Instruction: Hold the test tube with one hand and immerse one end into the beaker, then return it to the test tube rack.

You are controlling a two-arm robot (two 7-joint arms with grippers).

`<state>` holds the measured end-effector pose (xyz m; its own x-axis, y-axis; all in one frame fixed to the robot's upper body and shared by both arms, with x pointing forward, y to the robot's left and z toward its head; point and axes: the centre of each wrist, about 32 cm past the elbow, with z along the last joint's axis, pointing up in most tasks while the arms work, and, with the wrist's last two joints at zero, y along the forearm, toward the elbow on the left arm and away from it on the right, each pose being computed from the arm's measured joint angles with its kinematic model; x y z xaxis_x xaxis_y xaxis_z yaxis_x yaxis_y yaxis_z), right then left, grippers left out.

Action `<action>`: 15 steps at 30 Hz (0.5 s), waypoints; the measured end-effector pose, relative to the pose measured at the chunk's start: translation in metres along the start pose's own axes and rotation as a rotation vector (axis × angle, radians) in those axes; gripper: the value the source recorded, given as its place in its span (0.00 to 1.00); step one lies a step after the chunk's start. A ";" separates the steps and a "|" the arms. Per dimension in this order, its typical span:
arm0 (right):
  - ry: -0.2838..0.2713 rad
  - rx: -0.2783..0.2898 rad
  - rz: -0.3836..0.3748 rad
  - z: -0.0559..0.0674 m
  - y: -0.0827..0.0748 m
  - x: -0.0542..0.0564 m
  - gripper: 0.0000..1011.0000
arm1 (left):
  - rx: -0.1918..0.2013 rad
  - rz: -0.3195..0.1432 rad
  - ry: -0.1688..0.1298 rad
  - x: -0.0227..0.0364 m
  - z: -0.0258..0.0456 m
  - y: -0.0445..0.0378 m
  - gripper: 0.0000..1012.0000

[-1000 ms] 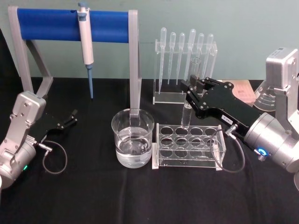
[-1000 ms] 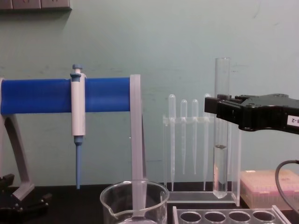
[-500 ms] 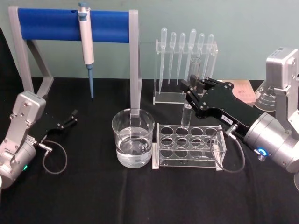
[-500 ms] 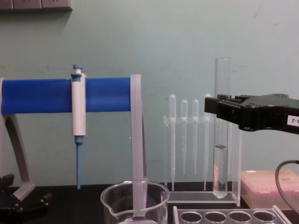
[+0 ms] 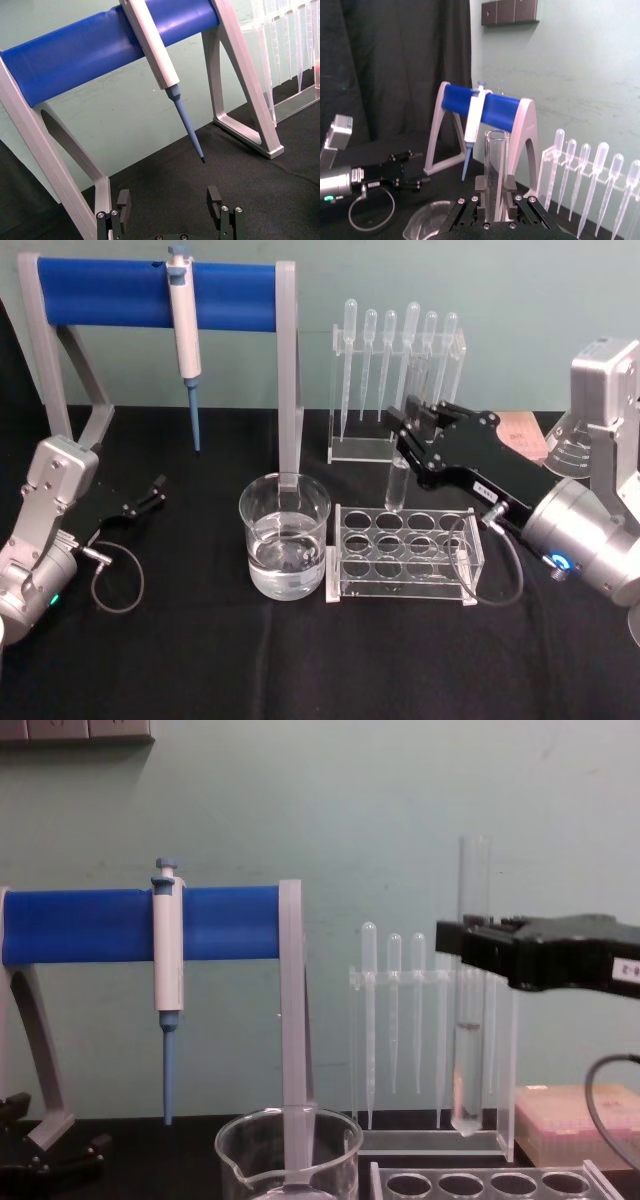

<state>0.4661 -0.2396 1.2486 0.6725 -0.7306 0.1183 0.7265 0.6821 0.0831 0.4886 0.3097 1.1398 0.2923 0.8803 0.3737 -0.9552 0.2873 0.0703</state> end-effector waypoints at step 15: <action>0.032 0.057 0.147 0.006 0.066 -0.024 0.22 | 0.000 0.000 0.000 0.0000 0.0000 0.0000 0.99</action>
<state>0.4974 -0.1770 1.2569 0.7758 -0.6227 0.1018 0.6112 0.7818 0.1233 0.4886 0.3097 1.1398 0.2923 0.8803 0.3737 -0.9553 0.2873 0.0703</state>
